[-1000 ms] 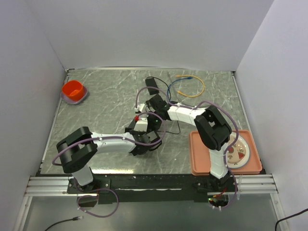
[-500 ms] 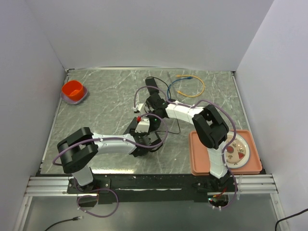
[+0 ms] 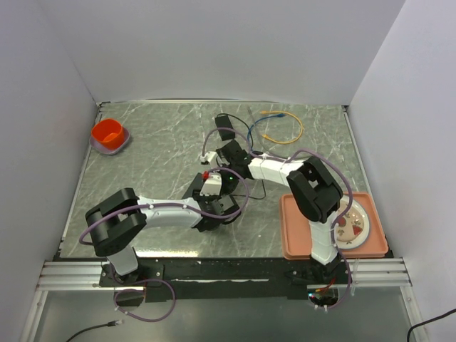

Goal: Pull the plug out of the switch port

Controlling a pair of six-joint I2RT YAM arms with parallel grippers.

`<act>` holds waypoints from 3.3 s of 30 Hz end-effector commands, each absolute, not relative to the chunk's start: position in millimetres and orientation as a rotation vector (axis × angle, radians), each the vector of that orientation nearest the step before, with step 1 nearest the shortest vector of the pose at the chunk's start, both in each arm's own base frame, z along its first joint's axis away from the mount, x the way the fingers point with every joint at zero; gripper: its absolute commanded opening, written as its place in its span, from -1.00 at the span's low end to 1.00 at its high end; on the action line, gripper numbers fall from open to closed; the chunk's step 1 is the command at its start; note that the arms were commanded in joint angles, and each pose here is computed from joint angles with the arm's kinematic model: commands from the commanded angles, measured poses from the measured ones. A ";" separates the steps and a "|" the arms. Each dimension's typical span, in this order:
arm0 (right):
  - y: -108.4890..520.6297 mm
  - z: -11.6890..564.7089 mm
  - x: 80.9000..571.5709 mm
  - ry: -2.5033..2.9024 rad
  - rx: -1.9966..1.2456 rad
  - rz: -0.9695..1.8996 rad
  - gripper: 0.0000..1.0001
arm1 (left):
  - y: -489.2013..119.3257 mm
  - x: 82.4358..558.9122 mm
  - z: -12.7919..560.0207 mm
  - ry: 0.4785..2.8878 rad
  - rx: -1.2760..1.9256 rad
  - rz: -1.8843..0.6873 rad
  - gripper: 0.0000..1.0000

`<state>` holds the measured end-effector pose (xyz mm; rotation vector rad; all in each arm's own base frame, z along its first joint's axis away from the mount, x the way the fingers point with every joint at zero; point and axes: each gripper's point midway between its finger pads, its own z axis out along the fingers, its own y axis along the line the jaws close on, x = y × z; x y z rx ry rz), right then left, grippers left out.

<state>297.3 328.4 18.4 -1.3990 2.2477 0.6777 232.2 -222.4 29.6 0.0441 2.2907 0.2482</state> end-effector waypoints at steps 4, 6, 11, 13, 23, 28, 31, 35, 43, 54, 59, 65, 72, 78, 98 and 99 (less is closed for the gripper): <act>331.1 -9.6 240.0 2.377 -1.428 0.807 -1.00 | -206.1 196.2 -47.7 2.618 -0.128 0.159 -0.24; 330.9 -13.4 234.0 2.393 -1.425 0.811 -1.00 | -205.6 198.1 -49.0 2.622 -0.145 0.147 -0.24; 328.0 -25.3 220.6 2.439 -1.409 0.820 -1.00 | -204.6 200.5 -50.2 2.635 -0.179 0.132 -0.24; 328.4 -29.6 216.2 2.446 -1.411 0.819 -1.00 | -202.5 201.7 -51.1 2.639 -0.194 0.126 -0.24; 313.2 -10.0 251.4 2.470 -1.196 0.613 -1.00 | -211.8 209.1 -16.8 2.545 -0.196 -0.016 0.04; 296.4 34.7 284.7 2.431 -1.008 0.475 -1.00 | -233.2 212.9 33.1 2.426 -0.110 -0.236 0.94; 282.5 46.8 298.3 2.426 -0.893 0.446 -1.00 | -242.0 215.3 68.6 2.340 -0.098 -0.361 0.93; 262.3 53.4 310.6 2.437 -0.661 0.462 -1.00 | -247.2 215.0 119.9 2.199 -0.112 -0.559 0.93; 258.5 113.0 391.1 2.248 -0.325 0.616 -1.00 | -232.1 204.5 149.7 2.037 -0.159 -0.750 0.93; 271.3 141.6 523.7 2.178 -0.108 0.763 -1.00 | -227.1 194.1 127.0 2.095 -0.161 -0.748 0.94; 271.2 109.4 557.9 2.220 -0.034 0.727 -0.89 | -221.5 192.6 121.0 2.119 -0.155 -0.705 0.93; 263.3 136.2 568.0 2.086 0.027 0.703 0.07 | -216.0 195.7 129.4 2.075 -0.172 -0.702 0.94; 258.0 256.6 487.4 1.714 0.043 0.628 0.59 | -205.0 205.3 137.3 2.030 -0.264 -0.661 0.95; 308.0 268.6 397.9 1.720 -0.172 0.838 0.62 | -205.7 217.8 126.5 2.100 -0.356 -0.521 0.95; 395.7 94.0 422.6 2.170 -0.320 1.095 -1.00 | -171.3 214.4 68.8 2.078 -0.995 -0.450 -0.98; 398.8 95.1 428.1 2.165 -0.305 1.097 -1.00 | -172.8 212.1 60.3 2.114 -0.991 -0.417 -0.98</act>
